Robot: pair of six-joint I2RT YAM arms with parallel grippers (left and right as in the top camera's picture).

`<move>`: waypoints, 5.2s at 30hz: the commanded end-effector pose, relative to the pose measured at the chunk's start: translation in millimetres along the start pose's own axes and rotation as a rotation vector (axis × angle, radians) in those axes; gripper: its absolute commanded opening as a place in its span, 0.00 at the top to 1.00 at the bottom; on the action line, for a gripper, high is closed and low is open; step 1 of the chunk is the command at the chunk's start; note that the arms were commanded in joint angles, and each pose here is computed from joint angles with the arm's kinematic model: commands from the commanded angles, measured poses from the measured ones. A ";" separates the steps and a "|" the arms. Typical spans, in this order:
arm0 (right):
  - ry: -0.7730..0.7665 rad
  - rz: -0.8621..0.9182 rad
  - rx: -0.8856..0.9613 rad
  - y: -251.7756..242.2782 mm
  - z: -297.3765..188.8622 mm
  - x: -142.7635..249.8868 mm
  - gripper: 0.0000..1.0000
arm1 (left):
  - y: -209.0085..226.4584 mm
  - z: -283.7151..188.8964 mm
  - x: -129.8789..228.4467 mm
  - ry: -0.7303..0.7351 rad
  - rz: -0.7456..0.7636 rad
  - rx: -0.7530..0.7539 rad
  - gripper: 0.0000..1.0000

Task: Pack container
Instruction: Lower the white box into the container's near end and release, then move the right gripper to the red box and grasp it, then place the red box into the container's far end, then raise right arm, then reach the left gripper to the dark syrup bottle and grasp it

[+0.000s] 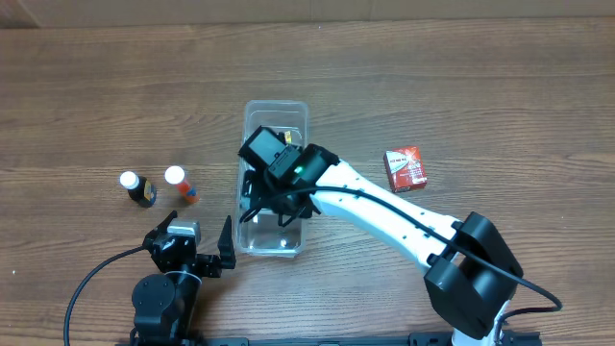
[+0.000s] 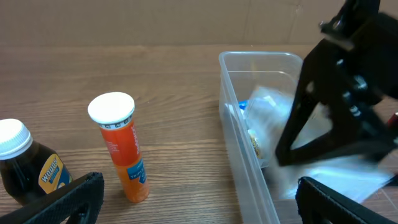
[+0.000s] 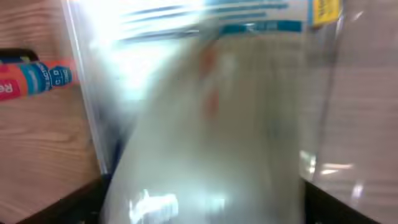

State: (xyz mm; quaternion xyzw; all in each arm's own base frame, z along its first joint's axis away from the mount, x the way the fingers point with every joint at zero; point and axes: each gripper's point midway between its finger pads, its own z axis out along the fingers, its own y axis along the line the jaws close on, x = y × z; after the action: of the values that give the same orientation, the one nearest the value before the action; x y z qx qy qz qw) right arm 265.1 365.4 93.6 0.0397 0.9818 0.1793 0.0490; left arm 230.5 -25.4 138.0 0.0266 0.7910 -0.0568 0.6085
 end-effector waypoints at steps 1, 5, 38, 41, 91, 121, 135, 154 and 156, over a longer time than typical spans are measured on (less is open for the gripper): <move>0.013 -0.001 -0.030 10.3 -2.1 4.3 0.05 | 0.3 -0.1 -0.4 -0.006 0.024 -0.004 0.00; -0.170 -0.068 0.010 6.8 -48.1 -25.0 0.03 | 0.3 -0.1 -0.4 -0.006 0.024 -0.004 0.00; -0.018 -0.194 -0.005 -17.9 34.0 -58.1 0.96 | 0.3 -0.1 -0.4 -0.006 0.024 -0.004 0.00; -0.089 -0.285 -0.083 12.2 15.3 -59.3 0.96 | 0.3 -0.1 -0.4 -0.006 0.024 -0.004 0.00; 0.163 -0.127 0.412 -301.0 4.8 -109.2 0.02 | 0.3 -0.1 -0.4 -0.006 0.024 -0.004 0.00; -0.198 -0.225 -0.123 23.0 -11.8 -128.3 0.30 | 0.3 -0.1 -0.4 -0.006 0.024 -0.004 0.00; -0.534 -0.046 -0.065 -65.7 -217.0 -189.1 0.00 | 0.3 -0.1 -0.4 -0.006 0.024 -0.004 0.00; -0.460 0.376 0.065 -243.0 -277.8 -182.1 0.00 | 59.8 -26.9 -212.0 0.027 -0.077 -0.413 0.00; -0.460 0.376 0.065 -243.0 -277.8 -182.1 0.00 | 59.1 4.2 -219.6 0.164 -0.073 -0.387 0.00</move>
State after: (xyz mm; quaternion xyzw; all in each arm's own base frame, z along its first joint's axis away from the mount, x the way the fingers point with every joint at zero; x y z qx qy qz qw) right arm 399.2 24.8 278.1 0.2639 0.9266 0.1365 0.2305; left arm 262.6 31.1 335.6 -0.1140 0.8065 0.0520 0.5778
